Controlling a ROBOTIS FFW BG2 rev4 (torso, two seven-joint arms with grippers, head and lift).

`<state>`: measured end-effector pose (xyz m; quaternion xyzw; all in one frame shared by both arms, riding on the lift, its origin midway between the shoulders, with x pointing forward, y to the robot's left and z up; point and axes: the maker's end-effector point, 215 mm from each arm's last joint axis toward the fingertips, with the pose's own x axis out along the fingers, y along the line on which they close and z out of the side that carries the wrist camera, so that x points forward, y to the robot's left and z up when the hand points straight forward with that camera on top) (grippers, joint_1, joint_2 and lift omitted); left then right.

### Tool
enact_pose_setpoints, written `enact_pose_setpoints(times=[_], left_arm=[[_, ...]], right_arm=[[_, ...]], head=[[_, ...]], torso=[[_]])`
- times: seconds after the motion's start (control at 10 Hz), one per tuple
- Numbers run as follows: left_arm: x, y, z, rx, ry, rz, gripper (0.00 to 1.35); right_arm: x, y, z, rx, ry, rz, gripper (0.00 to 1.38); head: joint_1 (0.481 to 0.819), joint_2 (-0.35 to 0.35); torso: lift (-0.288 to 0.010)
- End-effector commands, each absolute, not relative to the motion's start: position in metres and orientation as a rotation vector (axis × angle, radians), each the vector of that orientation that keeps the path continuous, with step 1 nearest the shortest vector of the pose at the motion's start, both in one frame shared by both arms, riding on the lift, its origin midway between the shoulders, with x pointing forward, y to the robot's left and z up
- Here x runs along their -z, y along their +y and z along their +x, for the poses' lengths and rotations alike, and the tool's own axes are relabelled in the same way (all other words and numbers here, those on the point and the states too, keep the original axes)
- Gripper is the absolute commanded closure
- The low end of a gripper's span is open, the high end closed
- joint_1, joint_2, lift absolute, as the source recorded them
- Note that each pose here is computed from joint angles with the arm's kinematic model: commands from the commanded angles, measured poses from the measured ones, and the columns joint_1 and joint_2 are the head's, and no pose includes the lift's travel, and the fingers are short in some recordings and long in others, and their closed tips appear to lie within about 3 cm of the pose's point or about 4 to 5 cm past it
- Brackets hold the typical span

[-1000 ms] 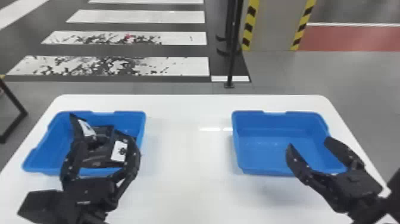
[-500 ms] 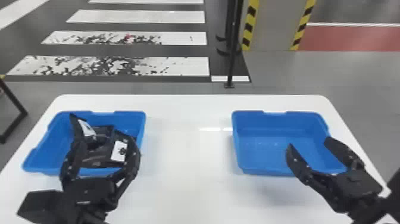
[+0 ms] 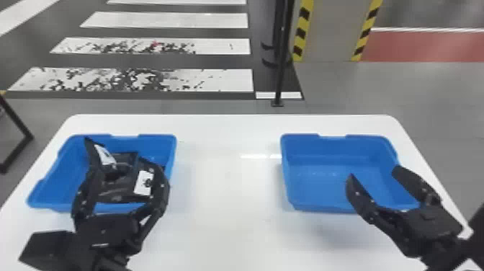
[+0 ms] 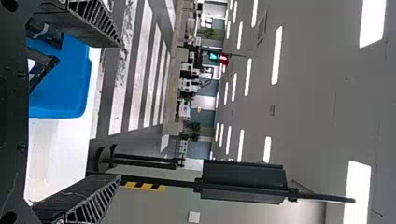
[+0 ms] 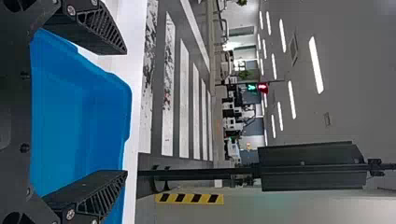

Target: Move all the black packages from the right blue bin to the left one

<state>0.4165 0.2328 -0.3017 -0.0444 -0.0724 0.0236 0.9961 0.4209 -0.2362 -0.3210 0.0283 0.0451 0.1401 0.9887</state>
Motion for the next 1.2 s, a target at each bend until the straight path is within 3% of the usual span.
enact_pose_setpoints(times=[0.0,1.1], left_arm=[[0.3016,0.2325,0.4165,-0.048,-0.146,-0.088,0.00],[0.2970,0.2329,0.4157,-0.049,-0.161,-0.081,0.00]], right_arm=[[0.3210,-0.2362,0.4209,-0.281,0.091,0.057,0.12],[0.3248,-0.2360,0.4198,-0.280,0.103,0.073,0.12]], head=[[0.695,-0.005],[0.695,-0.004]], torso=[[-0.140],[-0.140]])
